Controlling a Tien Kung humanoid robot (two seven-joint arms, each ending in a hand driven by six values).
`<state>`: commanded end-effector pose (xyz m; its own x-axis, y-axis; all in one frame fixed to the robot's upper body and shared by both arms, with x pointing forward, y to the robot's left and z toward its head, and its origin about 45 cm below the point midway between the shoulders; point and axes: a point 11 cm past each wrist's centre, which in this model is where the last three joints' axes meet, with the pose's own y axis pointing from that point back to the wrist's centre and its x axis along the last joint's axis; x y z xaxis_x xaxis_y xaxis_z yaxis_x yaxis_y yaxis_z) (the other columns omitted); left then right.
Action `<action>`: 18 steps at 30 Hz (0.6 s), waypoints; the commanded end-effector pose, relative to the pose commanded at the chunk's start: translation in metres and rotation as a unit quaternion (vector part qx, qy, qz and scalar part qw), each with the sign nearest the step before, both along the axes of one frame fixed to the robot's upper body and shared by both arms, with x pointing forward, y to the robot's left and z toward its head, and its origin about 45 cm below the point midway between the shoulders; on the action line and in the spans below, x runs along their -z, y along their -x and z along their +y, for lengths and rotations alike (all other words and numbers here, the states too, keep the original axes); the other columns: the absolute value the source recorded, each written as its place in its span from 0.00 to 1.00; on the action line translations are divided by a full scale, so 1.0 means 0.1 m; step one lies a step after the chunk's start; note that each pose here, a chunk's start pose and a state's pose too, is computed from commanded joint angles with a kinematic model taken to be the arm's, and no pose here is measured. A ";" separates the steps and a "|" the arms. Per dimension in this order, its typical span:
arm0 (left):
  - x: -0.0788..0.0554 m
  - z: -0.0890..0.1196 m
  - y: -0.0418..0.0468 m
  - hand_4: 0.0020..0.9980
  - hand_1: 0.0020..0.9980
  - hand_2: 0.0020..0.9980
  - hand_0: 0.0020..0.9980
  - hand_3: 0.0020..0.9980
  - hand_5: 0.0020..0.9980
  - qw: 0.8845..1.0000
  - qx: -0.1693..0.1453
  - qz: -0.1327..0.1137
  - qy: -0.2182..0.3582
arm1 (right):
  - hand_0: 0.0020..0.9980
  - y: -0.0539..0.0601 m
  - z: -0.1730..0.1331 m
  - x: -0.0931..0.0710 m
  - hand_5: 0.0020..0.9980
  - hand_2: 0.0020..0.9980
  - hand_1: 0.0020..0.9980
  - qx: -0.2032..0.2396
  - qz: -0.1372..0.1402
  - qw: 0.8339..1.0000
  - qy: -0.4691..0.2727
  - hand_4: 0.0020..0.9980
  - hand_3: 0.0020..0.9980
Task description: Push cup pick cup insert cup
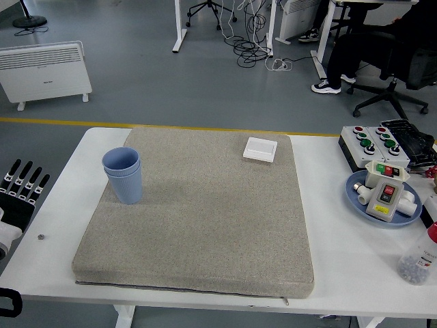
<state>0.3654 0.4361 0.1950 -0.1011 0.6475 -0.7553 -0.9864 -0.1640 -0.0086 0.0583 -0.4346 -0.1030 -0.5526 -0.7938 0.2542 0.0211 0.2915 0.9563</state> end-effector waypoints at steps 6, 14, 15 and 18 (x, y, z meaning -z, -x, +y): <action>0.00 0.03 0.004 0.64 0.70 0.68 0.70 0.59 1.00 1.000 -0.008 0.000 0.000 | 0.75 -0.04 0.00 -0.01 0.57 0.58 0.61 0.000 -0.003 1.000 0.000 0.11 0.58; 0.01 0.05 0.010 0.64 0.70 0.68 0.70 0.59 1.00 1.000 -0.014 0.001 0.001 | 0.75 -0.07 -0.01 -0.01 0.57 0.58 0.61 -0.001 -0.006 1.000 0.001 0.11 0.58; 0.01 0.05 0.010 0.64 0.70 0.68 0.70 0.59 1.00 1.000 -0.014 0.001 0.001 | 0.75 -0.07 -0.01 -0.01 0.57 0.58 0.61 -0.001 -0.006 1.000 0.001 0.11 0.58; 0.01 0.06 0.015 0.64 0.70 0.68 0.70 0.59 1.00 1.000 -0.017 0.001 0.001 | 0.75 -0.07 -0.01 -0.01 0.57 0.58 0.61 -0.001 -0.006 1.000 0.001 0.11 0.58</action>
<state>0.3639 0.4424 0.1938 -0.1242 0.6415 -0.7570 -0.9805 -0.1965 -0.0056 0.0656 -0.4354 -0.1016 -0.5539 -0.7944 0.2494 0.0084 0.2941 0.9557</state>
